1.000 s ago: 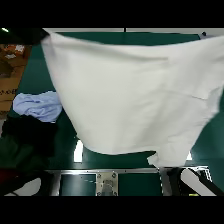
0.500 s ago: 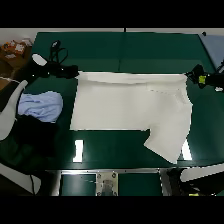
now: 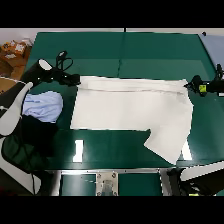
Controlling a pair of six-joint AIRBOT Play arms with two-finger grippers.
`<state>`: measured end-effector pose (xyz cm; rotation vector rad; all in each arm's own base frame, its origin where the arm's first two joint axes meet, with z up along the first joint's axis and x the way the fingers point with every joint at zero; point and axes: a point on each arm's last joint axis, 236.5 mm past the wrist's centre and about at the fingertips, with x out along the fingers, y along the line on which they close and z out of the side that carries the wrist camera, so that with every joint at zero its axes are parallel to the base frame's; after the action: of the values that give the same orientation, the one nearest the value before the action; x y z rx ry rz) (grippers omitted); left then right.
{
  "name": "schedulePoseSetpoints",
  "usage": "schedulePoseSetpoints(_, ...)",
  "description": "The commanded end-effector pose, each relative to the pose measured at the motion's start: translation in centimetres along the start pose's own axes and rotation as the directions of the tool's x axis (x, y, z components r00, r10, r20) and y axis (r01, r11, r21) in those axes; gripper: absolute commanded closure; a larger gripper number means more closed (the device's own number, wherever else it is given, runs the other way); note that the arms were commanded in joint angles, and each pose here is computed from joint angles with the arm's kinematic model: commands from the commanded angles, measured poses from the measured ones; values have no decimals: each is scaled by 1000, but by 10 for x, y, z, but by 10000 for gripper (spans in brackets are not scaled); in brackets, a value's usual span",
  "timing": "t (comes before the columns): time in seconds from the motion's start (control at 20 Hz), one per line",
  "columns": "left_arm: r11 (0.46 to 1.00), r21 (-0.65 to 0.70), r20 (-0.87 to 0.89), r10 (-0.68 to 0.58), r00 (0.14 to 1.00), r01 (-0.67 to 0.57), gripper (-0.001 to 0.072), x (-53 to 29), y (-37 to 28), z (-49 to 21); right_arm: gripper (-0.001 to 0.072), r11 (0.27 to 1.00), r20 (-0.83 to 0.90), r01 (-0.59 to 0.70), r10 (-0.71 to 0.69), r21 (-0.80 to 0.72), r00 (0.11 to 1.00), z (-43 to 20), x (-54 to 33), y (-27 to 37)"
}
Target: Fold the shirts.
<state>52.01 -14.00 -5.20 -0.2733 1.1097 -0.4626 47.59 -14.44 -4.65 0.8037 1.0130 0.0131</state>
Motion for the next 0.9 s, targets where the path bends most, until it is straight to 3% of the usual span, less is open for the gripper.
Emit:
schedulePoseSetpoints(0.0, 1000, 9, -122, -21, 992, 22, 681, 1, -3, -31, 700, 998, -83, 59, -60, -10, 995, -27, -2, -20)
schedulePoseSetpoints(0.35, 1000, -18, -173, -25, 985, 22, 681, 8, 0, -51, 697, 993, -97, 117, -115, 16, 989, -35, 2, -37)
schedulePoseSetpoints(0.45, 998, -40, -156, -49, 986, 43, 677, 7, -6, -47, 635, 995, -87, 99, -96, 25, 992, -32, 1, -32)
schedulePoseSetpoints(0.5, 997, -55, -166, -59, 984, 51, 477, 5, -9, -47, 627, 995, -85, 96, -93, 27, 992, -29, -1, -30)
schedulePoseSetpoints(0.55, 996, -69, -190, -70, 979, 57, 160, 0, -12, -49, 554, 994, -86, 97, -94, 39, 992, -25, -8, -29)
schedulePoseSetpoints(0.6, 994, -87, -216, -84, 973, 67, 176, -8, -15, -50, 482, 994, -96, 100, -95, 49, 991, -21, -17, -28)
schedulePoseSetpoints(0.75, 992, -124, -324, -77, 943, 38, 179, -47, -8, -55, 482, 988, -149, 117, -101, 104, 984, -24, -55, -30)
schedulePoseSetpoints(0.8, 991, -134, -348, -60, 935, 14, 181, -59, -2, -57, 564, 986, -167, 125, -105, 113, 980, -29, -65, -32)
schedulePoseSetpoints(0.85, 989, -147, -355, -46, 934, -8, 184, -71, 2, -59, 698, 982, -180, 140, -117, 125, 977, -36, -76, -35)
